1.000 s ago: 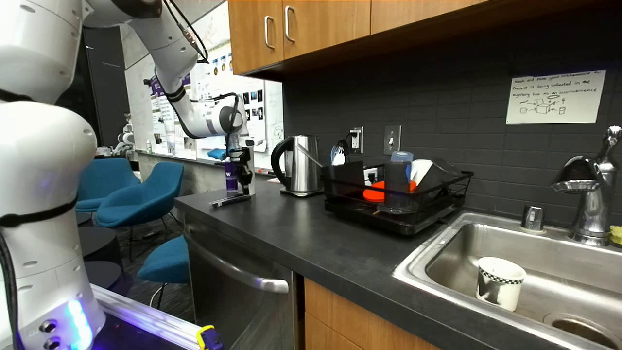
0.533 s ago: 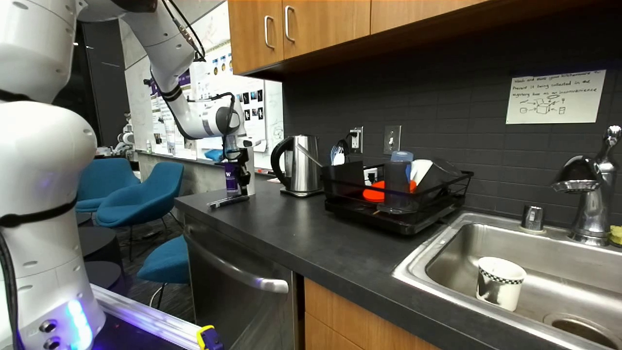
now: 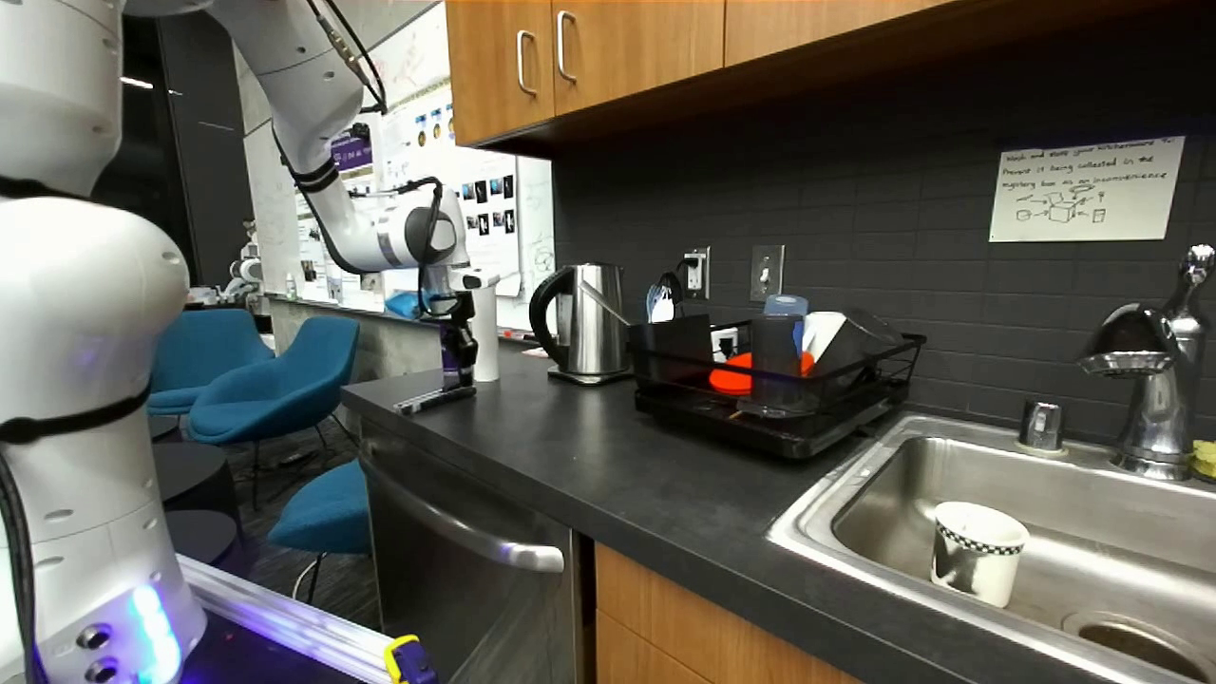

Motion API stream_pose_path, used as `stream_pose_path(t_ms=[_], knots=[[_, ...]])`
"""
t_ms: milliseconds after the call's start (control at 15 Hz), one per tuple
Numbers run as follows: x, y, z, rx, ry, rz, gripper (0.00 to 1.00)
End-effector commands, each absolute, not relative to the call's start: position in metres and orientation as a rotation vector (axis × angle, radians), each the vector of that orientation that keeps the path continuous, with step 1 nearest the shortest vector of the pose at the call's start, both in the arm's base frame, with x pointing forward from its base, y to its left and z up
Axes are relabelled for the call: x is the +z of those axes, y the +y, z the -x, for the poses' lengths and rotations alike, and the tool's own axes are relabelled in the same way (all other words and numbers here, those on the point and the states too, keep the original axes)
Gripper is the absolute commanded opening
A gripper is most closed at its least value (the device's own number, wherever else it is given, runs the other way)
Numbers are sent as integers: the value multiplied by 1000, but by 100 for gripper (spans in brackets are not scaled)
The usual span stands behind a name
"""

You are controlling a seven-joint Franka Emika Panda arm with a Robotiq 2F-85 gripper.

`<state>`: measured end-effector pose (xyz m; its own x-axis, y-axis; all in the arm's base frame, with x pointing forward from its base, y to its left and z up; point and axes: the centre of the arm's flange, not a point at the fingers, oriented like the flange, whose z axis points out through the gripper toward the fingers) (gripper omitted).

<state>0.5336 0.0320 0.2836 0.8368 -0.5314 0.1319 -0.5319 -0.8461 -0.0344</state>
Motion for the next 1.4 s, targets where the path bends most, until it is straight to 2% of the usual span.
stream_pose_path(t_ms=[0, 800, 1333], knots=[[277, 31, -495, 169, -865, -2997, 0], [263, 34, -453, 85, -851, -2987, 0], [282, 39, -463, 277, -1022, -2977, 0]])
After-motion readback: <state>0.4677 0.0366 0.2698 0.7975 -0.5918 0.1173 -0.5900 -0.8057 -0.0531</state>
